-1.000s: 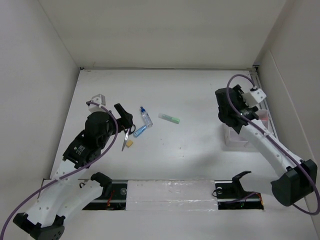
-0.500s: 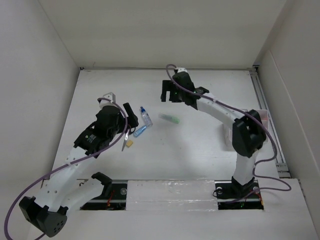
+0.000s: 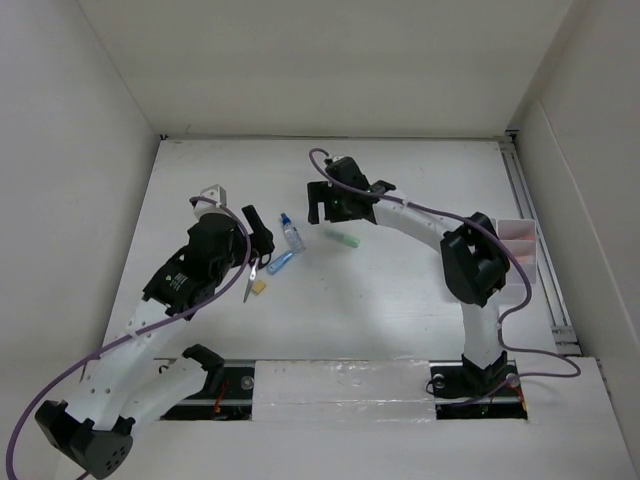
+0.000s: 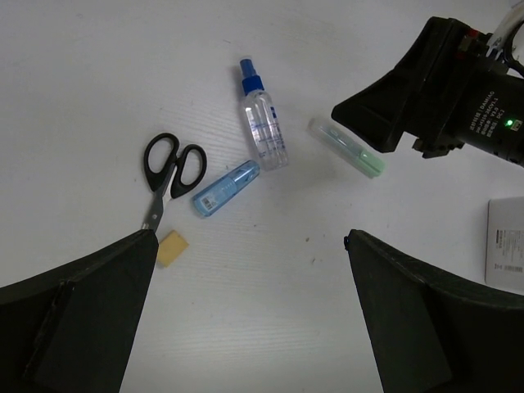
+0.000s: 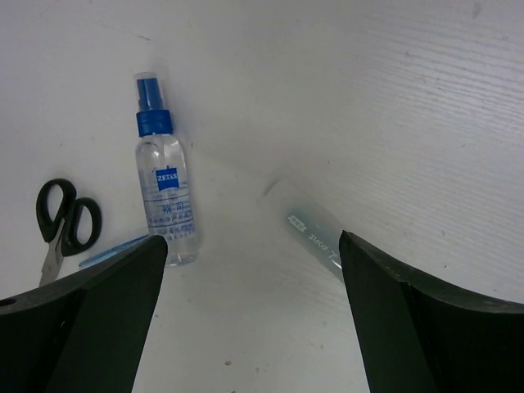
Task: Sort the stationery into containers
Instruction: Grab a piece of stationery with the right arm
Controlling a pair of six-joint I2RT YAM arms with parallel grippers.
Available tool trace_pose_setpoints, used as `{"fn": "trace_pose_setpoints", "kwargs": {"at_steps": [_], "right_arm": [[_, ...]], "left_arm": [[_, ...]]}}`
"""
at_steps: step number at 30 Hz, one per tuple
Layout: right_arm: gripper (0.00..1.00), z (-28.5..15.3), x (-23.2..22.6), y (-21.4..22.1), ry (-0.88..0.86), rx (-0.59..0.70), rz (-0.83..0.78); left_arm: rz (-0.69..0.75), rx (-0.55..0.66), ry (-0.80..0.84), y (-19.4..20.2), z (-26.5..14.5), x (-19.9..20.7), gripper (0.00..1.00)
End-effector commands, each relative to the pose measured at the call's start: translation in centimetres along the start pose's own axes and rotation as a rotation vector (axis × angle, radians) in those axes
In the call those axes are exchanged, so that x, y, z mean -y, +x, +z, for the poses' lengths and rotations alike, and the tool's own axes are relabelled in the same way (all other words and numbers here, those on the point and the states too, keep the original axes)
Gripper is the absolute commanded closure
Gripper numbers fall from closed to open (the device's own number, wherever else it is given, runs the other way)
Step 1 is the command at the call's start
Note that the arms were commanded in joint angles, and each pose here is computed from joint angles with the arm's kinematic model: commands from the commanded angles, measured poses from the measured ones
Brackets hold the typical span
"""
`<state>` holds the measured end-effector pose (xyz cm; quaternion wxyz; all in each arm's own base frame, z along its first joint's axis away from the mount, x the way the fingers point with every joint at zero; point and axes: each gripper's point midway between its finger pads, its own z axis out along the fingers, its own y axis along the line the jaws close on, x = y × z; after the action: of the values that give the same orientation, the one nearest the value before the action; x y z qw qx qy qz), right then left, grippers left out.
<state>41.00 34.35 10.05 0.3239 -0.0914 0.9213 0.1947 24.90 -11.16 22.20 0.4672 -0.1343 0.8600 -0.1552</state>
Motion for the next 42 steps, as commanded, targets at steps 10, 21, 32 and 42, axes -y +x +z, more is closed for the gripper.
{"fn": "trace_pose_setpoints", "kwargs": {"at_steps": [10, 21, 32, 42], "right_arm": [[0.06, -2.3, 4.7, 0.7, 0.082, -0.058, -0.415], [0.10, -0.6, 2.9, 2.6, -0.101, -0.193, -0.530], [0.23, 2.4, 3.4, 5.6, -0.056, -0.307, -0.540], [0.64, 4.4, 6.3, 9.6, 0.106, -0.434, -0.572]], "left_arm": [[-0.007, 0.052, 0.041, -1.5, -0.9, 0.7, 0.00], [0.000, 0.048, 0.061, -1.5, -0.9, 1.1, 0.00], [0.001, 0.042, 0.068, -1.4, -0.9, 1.2, 0.00], [0.008, 0.044, 0.081, -1.4, -0.9, 1.4, 0.00]]}}
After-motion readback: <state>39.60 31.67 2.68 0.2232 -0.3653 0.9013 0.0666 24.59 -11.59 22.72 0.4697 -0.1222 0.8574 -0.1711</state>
